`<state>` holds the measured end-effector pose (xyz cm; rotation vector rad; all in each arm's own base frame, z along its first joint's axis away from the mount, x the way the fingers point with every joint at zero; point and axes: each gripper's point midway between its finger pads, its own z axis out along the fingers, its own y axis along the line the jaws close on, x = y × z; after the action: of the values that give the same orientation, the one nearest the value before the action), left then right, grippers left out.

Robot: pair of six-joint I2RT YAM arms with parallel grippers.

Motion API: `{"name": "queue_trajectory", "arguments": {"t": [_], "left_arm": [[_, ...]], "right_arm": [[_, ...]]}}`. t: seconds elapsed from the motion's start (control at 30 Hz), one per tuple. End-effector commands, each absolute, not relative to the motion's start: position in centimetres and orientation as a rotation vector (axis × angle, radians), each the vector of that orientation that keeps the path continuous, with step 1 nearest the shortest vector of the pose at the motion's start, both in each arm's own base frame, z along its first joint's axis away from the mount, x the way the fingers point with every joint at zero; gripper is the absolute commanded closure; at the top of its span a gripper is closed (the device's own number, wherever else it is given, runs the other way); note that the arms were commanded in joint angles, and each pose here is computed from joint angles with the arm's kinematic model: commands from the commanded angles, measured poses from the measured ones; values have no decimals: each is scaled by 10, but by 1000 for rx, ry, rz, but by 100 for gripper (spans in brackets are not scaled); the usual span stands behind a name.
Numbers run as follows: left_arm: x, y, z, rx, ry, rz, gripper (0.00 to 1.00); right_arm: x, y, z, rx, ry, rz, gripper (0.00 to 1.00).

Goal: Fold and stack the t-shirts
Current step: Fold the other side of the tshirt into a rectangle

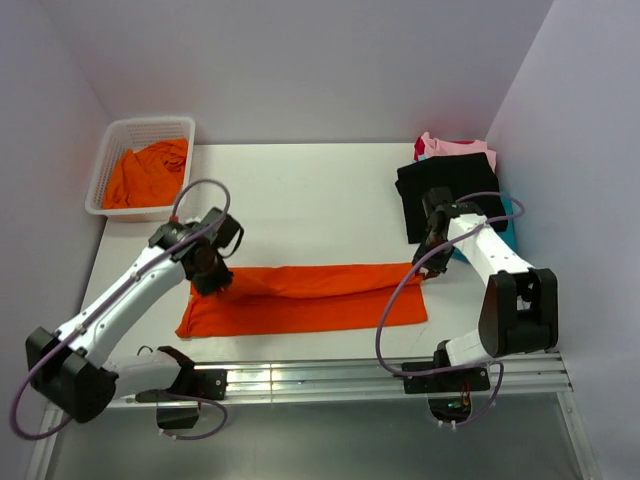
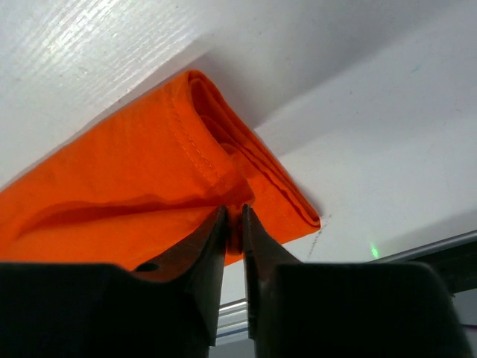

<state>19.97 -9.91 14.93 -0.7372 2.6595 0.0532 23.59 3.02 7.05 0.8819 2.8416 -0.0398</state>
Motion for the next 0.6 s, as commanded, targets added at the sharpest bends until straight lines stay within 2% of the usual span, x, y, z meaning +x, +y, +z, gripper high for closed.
{"name": "queue_trajectory", "arguments": {"t": [0.0, 0.03, 0.07, 0.1, 0.27, 0.4, 0.53, 0.57], "left_arm": [[160, -91, 135, -929, 2670, 96, 40], [157, -91, 133, -925, 2671, 89, 18], [155, -89, 135, -947, 2652, 75, 2], [155, -86, 137, -954, 2636, 85, 1], [172, -90, 147, -936, 2603, 107, 1], [190, -97, 143, -876, 2624, 163, 1], [208, -105, 133, -847, 2638, 203, 13], [210, -106, 125, -833, 2659, 234, 20]], "right_arm": [[243, 25, 73, 882, 2792, -47, 61], [244, 24, 70, 885, 2803, -56, 53], [245, 25, 70, 887, 2804, -56, 43], [249, 25, 73, 888, 2795, -49, 39], [267, 30, 88, 879, 2769, 1, 38], [283, 36, 101, 870, 2752, 55, 41], [291, 43, 106, 856, 2747, 93, 49], [293, 45, 106, 849, 2750, 98, 54]]}}
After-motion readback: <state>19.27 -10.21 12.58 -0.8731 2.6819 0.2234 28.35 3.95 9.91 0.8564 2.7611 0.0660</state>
